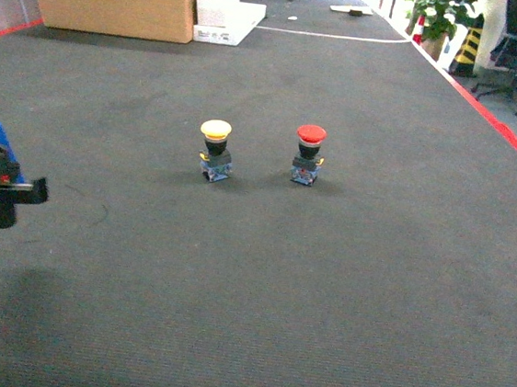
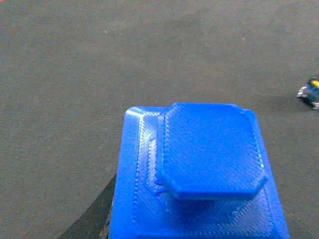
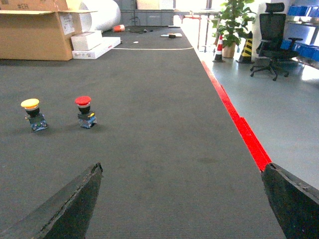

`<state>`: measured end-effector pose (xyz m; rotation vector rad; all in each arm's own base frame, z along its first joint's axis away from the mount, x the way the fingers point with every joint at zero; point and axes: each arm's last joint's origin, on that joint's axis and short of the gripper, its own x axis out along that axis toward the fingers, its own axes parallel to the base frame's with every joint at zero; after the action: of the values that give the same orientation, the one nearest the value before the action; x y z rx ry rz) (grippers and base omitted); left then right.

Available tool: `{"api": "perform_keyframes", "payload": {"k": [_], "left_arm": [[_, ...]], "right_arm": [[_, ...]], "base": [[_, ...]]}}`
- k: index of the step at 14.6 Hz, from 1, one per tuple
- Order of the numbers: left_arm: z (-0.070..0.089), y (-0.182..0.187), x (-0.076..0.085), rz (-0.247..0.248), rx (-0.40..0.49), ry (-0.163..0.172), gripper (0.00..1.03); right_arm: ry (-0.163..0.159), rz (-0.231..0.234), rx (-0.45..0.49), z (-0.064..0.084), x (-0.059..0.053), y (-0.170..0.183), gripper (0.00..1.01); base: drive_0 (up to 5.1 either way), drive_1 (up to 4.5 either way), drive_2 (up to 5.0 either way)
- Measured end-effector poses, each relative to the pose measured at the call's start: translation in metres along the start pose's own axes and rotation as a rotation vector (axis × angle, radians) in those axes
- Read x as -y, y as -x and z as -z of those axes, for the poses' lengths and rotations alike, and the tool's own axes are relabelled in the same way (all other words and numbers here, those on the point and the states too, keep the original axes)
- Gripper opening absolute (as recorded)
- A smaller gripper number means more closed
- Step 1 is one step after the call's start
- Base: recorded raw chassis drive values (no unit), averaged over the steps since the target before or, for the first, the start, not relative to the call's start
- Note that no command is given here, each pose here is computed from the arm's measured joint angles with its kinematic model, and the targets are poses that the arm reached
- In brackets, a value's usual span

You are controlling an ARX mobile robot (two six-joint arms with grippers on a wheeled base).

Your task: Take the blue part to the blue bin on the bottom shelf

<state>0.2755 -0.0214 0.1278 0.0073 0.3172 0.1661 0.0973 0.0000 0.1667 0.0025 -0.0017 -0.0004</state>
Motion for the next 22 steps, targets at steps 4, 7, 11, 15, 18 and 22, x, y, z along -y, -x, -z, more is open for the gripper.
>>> {"api": "perform_keyframes", "payload": {"k": [4,7,11,15,18,22], "left_arm": [[-0.016,0.089,-0.004,0.028,0.068,-0.008,0.44],[-0.033,0.169,-0.010,0.018,0.221,0.038,0.43],[-0.022,0.194,-0.019,0.012,0.211,0.136,0.43],[-0.022,0.194,-0.019,0.013,0.213,0.137,0.43],[-0.022,0.194,-0.019,0.012,0.211,0.136,0.43],[-0.023,0.195,-0.020,0.013,0.224,0.146,0.43]], "right_arm": [[0.000,0.000,0.000,0.000,0.000,0.000,0.98],[0.000,0.000,0.000,0.000,0.000,0.000,0.98],[0.000,0.000,0.000,0.000,0.000,0.000,0.98],[0.000,0.000,0.001,0.000,0.000,0.000,0.98],[0.000,0.000,-0.001,0.000,0.000,0.000,0.98],[0.000,0.000,0.008,-0.001,0.000,0.000,0.98]], "base": [[0.0,0.00,0.0],[0.0,0.00,0.0],[0.0,-1.01,1.0],[-0.1,-4.08,4.0],[0.0,-1.36,1.3],[-0.5,-0.52,-0.5]]}}
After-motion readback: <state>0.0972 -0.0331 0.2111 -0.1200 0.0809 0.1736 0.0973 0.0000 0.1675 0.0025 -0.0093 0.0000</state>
